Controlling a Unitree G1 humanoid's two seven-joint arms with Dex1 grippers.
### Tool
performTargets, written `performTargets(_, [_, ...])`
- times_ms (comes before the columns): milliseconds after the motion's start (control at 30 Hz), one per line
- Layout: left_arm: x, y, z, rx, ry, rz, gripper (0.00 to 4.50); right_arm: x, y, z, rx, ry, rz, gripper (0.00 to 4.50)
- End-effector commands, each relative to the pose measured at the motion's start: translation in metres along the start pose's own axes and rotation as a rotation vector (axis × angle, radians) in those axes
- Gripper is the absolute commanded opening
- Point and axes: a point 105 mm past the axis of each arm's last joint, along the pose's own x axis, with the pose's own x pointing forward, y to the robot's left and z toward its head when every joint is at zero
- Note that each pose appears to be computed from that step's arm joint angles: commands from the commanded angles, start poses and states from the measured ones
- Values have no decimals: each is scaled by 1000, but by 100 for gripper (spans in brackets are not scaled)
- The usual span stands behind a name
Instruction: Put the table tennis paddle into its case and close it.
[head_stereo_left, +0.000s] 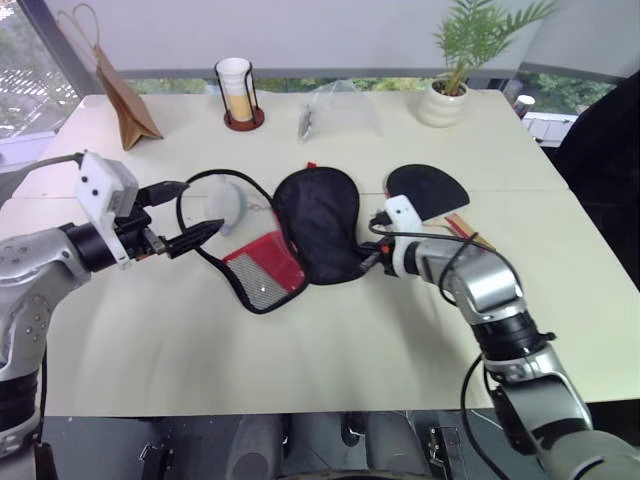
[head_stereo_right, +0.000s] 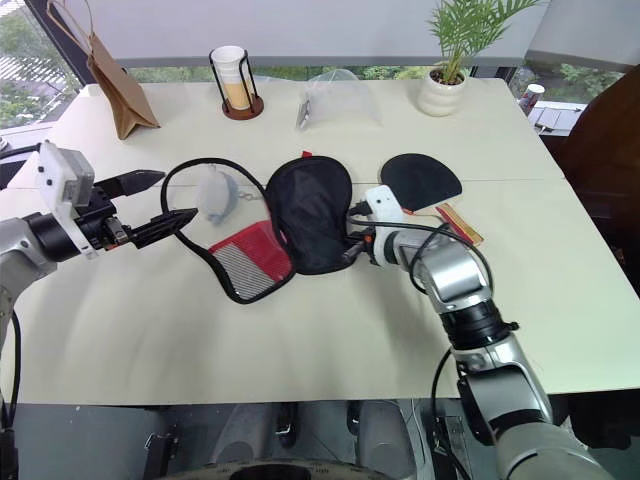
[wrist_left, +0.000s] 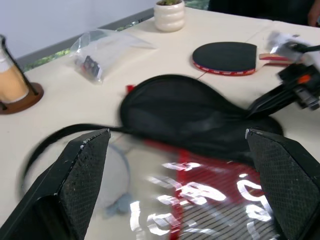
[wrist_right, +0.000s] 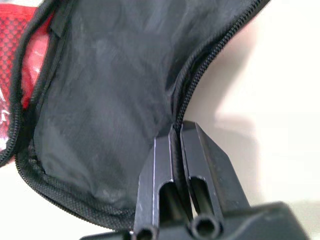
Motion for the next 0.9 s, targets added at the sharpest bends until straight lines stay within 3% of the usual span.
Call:
performTargets(33, [2, -1, 11, 44, -34, -14, 450, -17, -7, 2, -58, -8, -3, 4])
performTargets(467, [5, -3, 9, 48, -34, -37, 450, -40, -33, -15, -163, 53, -8, 4])
performTargets(900, [9, -6, 7, 52, -28, -46, 450, -53, -44, -24, -84, 52, -49, 4])
